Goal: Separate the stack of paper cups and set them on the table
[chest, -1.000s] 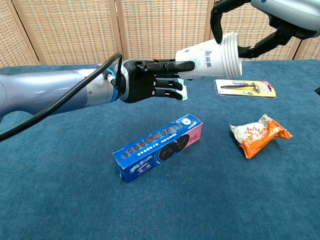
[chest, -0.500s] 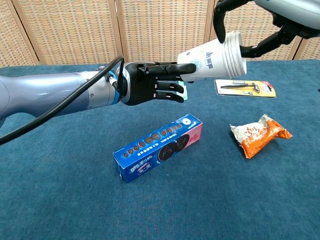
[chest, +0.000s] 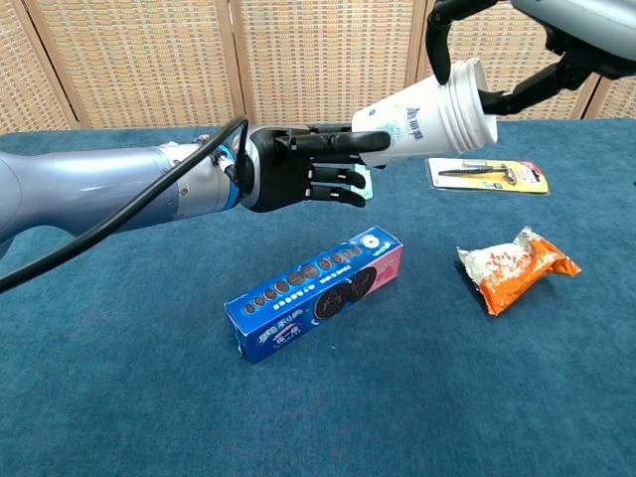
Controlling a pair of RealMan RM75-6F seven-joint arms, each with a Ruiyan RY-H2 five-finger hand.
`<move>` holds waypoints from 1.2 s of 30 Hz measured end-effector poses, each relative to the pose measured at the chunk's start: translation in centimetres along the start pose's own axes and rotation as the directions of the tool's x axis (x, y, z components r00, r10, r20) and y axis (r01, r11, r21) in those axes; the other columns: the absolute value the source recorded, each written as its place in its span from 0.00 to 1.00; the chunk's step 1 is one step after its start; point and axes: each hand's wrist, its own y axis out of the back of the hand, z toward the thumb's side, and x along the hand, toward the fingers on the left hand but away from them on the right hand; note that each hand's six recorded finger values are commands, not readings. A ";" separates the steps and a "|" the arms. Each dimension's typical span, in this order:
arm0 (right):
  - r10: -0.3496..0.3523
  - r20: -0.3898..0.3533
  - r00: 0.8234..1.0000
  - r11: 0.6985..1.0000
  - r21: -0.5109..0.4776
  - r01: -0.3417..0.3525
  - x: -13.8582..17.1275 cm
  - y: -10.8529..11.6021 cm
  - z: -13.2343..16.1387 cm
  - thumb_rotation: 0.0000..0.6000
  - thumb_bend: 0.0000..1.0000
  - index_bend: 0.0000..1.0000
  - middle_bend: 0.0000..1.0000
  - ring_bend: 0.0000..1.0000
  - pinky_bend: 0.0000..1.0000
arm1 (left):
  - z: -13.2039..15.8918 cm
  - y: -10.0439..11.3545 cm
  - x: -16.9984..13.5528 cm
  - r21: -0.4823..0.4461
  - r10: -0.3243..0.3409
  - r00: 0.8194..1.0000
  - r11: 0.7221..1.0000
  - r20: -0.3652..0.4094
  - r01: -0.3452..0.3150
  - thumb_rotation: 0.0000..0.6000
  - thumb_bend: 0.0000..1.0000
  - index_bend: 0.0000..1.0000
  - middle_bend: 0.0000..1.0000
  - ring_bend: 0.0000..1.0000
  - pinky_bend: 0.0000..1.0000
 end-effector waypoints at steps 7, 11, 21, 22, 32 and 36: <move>-0.007 0.005 1.000 1.000 0.017 0.007 0.4 0.4 -0.4 1.00 0.59 0.71 0.10 0.05 0.06 | 0.3 0.7 -0.2 0.001 0.016 1.000 1.000 0.008 -0.016 1.00 0.24 0.52 0.54 0.57 0.50; -0.010 0.012 1.000 0.999 0.041 0.009 1.3 0.9 -1.1 1.00 0.59 0.71 0.10 0.05 0.06 | 0.5 2.2 -0.5 0.015 0.043 0.999 0.999 0.010 -0.044 1.00 0.24 0.52 0.54 0.57 0.50; 0.038 0.030 0.999 0.991 0.128 -0.041 4.7 2.3 -3.4 1.00 0.59 0.71 0.11 0.05 0.06 | 2.1 10.3 -3.9 0.117 0.189 0.981 0.974 0.035 -0.192 1.00 0.24 0.52 0.54 0.57 0.50; 0.048 0.031 0.998 0.989 0.137 -0.052 5.1 2.4 -3.6 1.00 0.59 0.71 0.11 0.05 0.06 | 2.3 10.8 -4.2 0.128 0.198 0.979 0.971 0.039 -0.201 1.00 0.24 0.52 0.54 0.57 0.50; 0.215 -0.023 0.976 0.940 0.275 -0.200 8.9 3.5 -4.7 1.00 0.59 0.71 0.11 0.05 0.06 | 4.5 17.4 -9.1 0.442 0.288 0.953 0.845 0.097 -0.300 1.00 0.24 0.52 0.54 0.57 0.50; 0.316 -0.070 0.946 0.894 0.357 -0.272 10.0 3.8 -4.5 1.00 0.59 0.71 0.11 0.05 0.06 | 4.3 19.0 -10.6 0.619 0.300 0.949 0.730 0.093 -0.292 1.00 0.24 0.52 0.54 0.57 0.50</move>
